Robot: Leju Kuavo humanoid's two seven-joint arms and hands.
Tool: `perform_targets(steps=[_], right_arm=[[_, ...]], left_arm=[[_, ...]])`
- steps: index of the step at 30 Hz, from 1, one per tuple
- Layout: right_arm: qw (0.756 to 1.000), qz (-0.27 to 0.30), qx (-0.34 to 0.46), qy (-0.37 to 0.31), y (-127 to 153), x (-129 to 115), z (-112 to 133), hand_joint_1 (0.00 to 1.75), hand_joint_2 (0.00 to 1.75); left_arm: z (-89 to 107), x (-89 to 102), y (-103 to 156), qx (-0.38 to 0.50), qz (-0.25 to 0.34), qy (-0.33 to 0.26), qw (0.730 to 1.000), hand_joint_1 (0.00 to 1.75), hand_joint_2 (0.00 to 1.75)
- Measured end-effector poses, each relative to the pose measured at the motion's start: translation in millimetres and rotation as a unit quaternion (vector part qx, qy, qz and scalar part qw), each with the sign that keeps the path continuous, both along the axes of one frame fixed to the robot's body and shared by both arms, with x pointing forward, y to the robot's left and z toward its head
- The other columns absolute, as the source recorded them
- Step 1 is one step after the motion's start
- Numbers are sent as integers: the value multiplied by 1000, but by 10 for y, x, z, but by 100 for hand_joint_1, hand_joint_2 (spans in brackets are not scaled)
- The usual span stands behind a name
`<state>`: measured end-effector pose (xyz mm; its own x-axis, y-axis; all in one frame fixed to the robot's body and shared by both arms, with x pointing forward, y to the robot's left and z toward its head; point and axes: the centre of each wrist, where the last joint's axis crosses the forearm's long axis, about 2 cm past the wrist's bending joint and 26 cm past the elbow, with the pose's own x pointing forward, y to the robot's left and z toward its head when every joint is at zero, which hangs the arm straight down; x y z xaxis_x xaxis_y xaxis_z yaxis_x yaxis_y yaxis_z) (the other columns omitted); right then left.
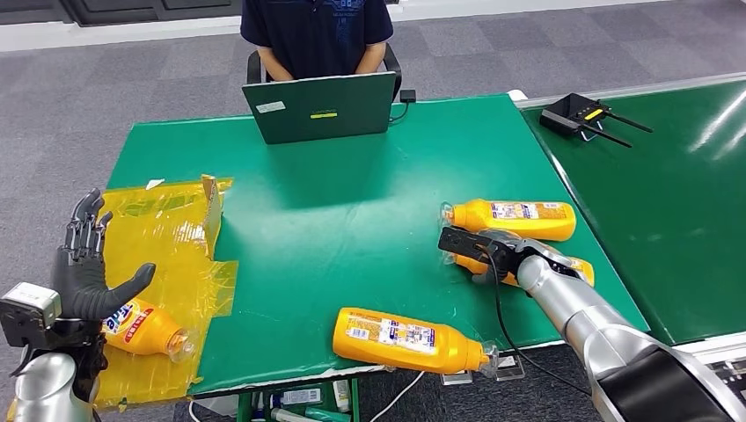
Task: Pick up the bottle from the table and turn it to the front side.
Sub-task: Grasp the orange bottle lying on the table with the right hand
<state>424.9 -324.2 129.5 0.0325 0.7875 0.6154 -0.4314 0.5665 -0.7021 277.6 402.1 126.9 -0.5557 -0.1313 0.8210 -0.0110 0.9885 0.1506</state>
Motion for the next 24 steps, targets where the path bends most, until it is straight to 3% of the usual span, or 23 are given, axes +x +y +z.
perform_targets(steps=[8,15,24], right_arm=[[999,-16,21,-31,-9,59,94,175,175],[993,-31,47,-100,22,385,694,175,175],[985,-23,65,-157,210,604,1228,175,175]], left_arm=[[13,22,-23,-3,-1,-3,1000,0,175],[44,122,-60,-7,-10,-7,1000,0,175],[84,319,-154,-13,-32,-14,999,0,175]])
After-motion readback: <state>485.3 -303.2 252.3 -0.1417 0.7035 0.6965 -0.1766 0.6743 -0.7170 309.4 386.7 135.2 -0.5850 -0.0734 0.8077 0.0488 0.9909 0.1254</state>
